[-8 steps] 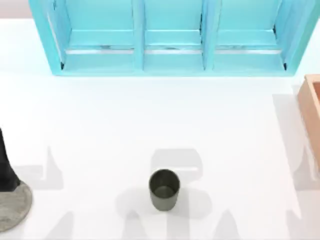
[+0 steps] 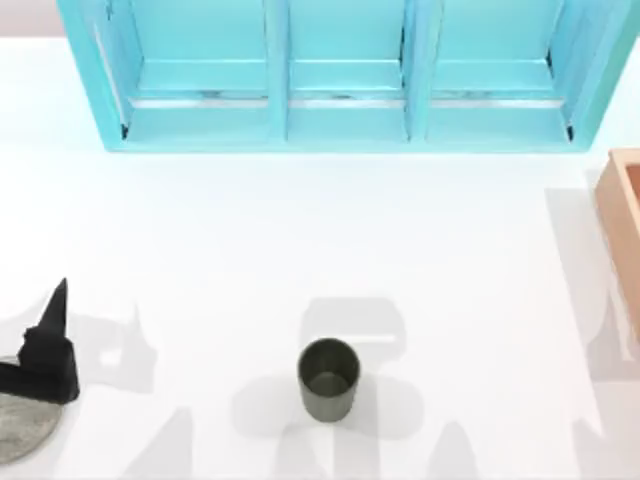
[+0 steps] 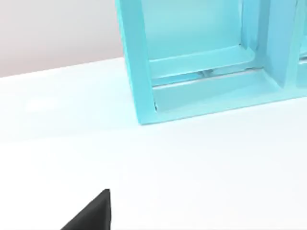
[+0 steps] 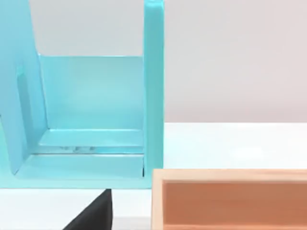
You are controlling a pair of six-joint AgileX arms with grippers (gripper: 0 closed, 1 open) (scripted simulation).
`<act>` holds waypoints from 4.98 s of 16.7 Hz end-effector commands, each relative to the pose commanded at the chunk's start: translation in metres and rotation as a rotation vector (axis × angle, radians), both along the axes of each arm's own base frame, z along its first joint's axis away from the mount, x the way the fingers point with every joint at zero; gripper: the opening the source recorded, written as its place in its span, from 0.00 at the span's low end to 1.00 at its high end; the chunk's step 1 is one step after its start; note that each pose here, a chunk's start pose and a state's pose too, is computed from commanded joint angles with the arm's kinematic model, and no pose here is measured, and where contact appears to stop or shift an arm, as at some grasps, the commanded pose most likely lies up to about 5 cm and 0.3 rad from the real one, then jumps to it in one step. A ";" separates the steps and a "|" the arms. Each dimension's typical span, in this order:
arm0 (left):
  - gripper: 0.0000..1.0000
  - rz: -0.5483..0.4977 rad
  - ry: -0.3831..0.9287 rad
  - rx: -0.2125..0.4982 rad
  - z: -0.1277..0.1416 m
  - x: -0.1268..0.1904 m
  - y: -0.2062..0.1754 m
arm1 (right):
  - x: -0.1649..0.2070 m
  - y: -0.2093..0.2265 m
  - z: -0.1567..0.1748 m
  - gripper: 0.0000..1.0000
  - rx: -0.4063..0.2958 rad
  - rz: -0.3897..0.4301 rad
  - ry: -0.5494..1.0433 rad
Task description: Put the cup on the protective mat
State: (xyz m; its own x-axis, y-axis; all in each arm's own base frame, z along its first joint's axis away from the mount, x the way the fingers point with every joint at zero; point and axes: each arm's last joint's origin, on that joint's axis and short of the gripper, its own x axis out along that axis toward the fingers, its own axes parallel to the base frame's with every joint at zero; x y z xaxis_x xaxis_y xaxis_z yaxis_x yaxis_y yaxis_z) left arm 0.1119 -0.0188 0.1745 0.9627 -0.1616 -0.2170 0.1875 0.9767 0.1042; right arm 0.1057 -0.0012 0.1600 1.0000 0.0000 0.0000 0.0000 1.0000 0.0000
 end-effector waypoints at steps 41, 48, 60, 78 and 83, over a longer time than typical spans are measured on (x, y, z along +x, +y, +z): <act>1.00 -1.096 0.969 1.055 -0.026 0.104 -0.259 | 0.000 0.000 0.000 1.00 0.000 0.000 0.000; 0.92 -1.098 0.976 1.059 -0.036 0.102 -0.258 | 0.000 0.000 0.000 1.00 0.000 0.000 0.000; 0.02 -1.098 0.976 1.059 -0.036 0.102 -0.258 | 0.000 0.000 0.000 1.00 0.000 0.000 0.000; 0.00 -0.567 1.207 0.631 0.001 0.149 -0.143 | 0.000 0.000 0.000 1.00 0.000 0.000 0.000; 0.00 -0.034 1.330 0.193 0.024 0.144 -0.032 | 0.000 0.000 0.000 1.00 0.000 0.000 0.000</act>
State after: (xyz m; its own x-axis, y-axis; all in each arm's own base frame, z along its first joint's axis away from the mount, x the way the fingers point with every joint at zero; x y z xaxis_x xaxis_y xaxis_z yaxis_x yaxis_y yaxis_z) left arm 0.2556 -0.0506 0.1984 0.0015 -0.0422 -0.9991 0.2774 0.9599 -0.0401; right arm 0.1057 -0.0012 0.1600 1.0000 0.0000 0.0000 0.0000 1.0000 0.0000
